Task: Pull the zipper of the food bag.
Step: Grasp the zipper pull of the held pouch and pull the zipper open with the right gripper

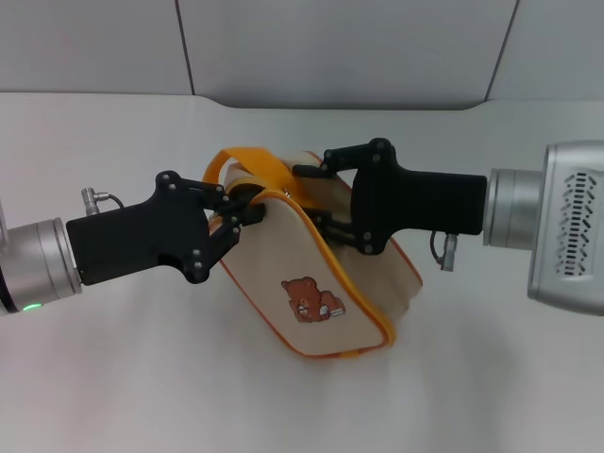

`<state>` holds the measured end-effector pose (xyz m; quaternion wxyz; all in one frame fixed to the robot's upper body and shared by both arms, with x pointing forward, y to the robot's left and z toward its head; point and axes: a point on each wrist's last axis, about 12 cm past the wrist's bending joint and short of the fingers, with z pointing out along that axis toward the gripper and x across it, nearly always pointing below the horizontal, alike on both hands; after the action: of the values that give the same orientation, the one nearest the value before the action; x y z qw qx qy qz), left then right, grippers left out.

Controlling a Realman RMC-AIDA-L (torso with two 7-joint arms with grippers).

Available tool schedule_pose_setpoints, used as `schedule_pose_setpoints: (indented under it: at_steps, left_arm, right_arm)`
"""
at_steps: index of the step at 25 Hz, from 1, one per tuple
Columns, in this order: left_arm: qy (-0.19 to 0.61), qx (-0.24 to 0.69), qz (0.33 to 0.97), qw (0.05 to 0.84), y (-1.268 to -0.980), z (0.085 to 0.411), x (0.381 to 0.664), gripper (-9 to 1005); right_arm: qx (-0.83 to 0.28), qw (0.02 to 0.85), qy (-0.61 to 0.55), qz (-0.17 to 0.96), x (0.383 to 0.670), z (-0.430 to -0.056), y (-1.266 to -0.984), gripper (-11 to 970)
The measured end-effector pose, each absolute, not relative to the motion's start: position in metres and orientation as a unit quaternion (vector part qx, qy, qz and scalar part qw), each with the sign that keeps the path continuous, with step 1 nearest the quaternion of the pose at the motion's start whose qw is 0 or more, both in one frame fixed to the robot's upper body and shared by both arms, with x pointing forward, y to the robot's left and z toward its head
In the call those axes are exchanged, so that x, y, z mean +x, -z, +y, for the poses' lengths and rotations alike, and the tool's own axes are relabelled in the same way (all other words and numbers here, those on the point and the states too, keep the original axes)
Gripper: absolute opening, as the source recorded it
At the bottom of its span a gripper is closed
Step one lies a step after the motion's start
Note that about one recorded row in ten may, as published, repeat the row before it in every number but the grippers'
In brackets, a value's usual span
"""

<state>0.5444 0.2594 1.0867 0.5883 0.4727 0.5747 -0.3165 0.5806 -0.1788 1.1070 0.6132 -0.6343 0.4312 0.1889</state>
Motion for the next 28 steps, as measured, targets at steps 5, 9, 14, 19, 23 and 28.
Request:
schedule_pose_setpoints:
  at_steps: [5,9,14,19,23,28]
  left_arm:
    - [0.316,0.474,0.573,0.589,-1.087,0.259,0.545,51]
    - [0.315,0.476,0.571,0.59,-1.088,0.26,0.544,50]
    - [0.314,0.471,0.573,0.592,-1.087,0.263,0.542,49]
    - [0.318,0.468,0.574,0.592,-1.085,0.263,0.539,48]
    - [0.321,0.468,0.572,0.593,-1.085,0.262,0.538,48]
    - [0.319,0.469,0.571,0.594,-1.086,0.262,0.537,48]
  right_arm:
    - [-0.634,0.617,-0.199,0.421,0.578,-0.172,-1.109,367]
    - [-0.638,0.614,-0.205,0.417,0.576,-0.167,-1.108,358]
    - [-0.625,0.624,-0.207,0.421,0.576,-0.169,-1.109,335]
    - [-0.627,0.62,-0.208,0.422,0.575,-0.168,-1.107,291]
    - [-0.63,0.618,-0.21,0.421,0.574,-0.167,-1.106,187]
    - [-0.634,0.612,-0.214,0.421,0.573,-0.165,-1.105,64]
